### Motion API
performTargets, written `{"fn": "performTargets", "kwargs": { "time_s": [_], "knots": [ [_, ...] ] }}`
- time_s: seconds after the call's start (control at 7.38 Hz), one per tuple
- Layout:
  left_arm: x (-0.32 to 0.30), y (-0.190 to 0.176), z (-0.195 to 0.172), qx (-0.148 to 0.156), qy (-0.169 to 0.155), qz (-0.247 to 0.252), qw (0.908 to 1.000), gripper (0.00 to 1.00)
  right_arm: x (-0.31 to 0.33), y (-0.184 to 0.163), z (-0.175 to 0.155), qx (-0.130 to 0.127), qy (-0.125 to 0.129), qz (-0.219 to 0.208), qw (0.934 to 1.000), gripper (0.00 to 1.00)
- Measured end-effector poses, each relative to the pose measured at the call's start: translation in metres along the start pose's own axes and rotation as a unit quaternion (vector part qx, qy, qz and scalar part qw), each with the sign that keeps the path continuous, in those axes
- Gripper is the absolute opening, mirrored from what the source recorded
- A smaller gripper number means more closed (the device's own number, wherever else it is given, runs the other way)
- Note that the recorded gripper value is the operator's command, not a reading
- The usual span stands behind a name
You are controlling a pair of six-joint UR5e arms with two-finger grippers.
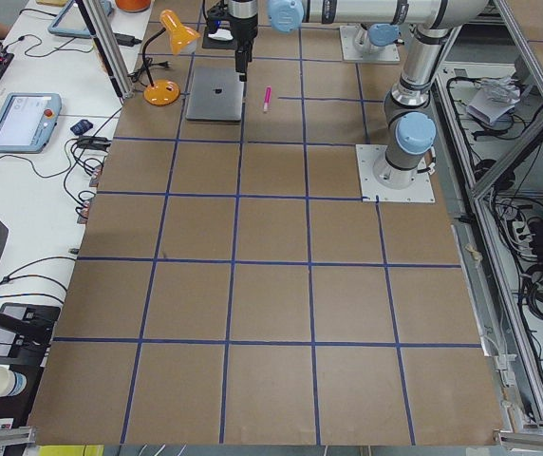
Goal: Place pen and mouse around notebook
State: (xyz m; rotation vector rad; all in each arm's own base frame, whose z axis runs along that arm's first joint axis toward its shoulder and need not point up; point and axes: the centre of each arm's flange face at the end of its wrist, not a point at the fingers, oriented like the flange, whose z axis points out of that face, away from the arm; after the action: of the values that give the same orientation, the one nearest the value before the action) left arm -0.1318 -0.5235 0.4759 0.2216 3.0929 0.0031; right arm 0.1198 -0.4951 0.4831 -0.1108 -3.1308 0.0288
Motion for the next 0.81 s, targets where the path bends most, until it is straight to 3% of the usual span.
{"fn": "performTargets", "kwargs": {
  "time_s": [0.27, 0.81],
  "knots": [
    [-0.002, 0.001, -0.003, 0.002, -0.003, 0.019, 0.9998, 1.0, 0.0, 0.0, 0.0, 0.0, 0.0, 0.0, 1.0, 1.0],
    [-0.005, -0.006, -0.012, 0.011, 0.004, 0.01, 0.9999, 1.0, 0.0, -0.003, 0.0, 0.001, 0.001, 0.0, 1.0, 1.0]
  ]
}}
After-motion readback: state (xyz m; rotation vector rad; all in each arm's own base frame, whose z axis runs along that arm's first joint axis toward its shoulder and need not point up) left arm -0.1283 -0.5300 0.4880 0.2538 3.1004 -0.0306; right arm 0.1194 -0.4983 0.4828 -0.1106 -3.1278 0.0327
